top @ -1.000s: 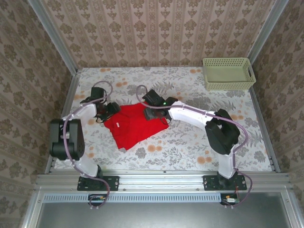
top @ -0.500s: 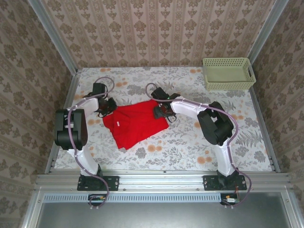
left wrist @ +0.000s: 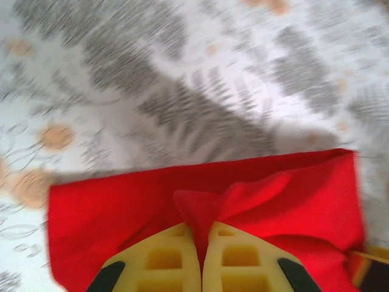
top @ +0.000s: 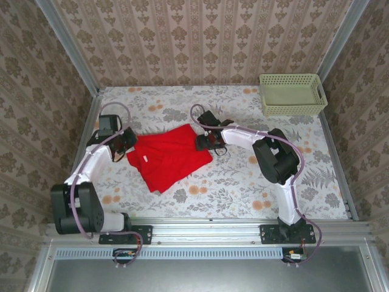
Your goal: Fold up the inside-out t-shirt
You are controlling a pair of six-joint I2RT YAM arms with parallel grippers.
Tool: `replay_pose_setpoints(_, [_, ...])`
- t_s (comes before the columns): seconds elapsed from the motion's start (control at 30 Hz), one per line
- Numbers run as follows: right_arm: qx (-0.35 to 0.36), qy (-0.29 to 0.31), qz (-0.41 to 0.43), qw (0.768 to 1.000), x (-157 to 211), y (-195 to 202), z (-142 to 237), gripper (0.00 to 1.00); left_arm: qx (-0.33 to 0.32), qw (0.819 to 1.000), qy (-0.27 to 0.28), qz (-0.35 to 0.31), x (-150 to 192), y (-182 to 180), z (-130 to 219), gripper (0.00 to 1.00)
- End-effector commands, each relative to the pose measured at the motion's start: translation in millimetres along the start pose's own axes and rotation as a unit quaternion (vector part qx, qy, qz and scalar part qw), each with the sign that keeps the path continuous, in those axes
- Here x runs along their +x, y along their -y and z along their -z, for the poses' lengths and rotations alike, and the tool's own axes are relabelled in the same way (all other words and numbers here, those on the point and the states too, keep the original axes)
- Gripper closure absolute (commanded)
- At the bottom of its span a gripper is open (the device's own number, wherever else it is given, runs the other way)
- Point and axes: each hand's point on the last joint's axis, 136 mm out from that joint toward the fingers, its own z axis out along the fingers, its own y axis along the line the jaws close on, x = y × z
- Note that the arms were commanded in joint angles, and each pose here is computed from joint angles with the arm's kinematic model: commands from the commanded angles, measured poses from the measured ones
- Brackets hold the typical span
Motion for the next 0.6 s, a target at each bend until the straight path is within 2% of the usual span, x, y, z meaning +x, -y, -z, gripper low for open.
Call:
replay_pose_setpoints(0.0, [-0.028,-0.016,-0.006,0.999,20.9,-10.9,12.7,0.31,-0.073,0.996,-0.037,0.021,23.3,-43.4,-24.5,1.0])
replay_pose_setpoints(0.17, [-0.068,-0.04,-0.032,0.996,43.8,-19.4,10.0,0.31,-0.102,0.992,-0.072,0.03,37.9,-64.2,-50.5,1.0])
replay_pose_setpoints(0.27, [-0.08,-0.054,-0.035,0.995,51.4,-25.5,3.9,0.37,-0.106,0.991,-0.08,0.028,37.2,-65.0,-57.4,1.0])
replay_pose_setpoints(0.47, [-0.098,-0.052,-0.019,0.994,52.3,-45.2,14.1,0.64,-0.085,0.993,-0.075,0.017,23.9,-47.2,-54.8,1.0])
replay_pose_setpoints(0.57, [-0.08,-0.048,-0.014,0.996,49.6,-41.7,18.7,0.83,-0.066,0.996,-0.064,0.015,15.9,-34.7,-49.2,1.0])
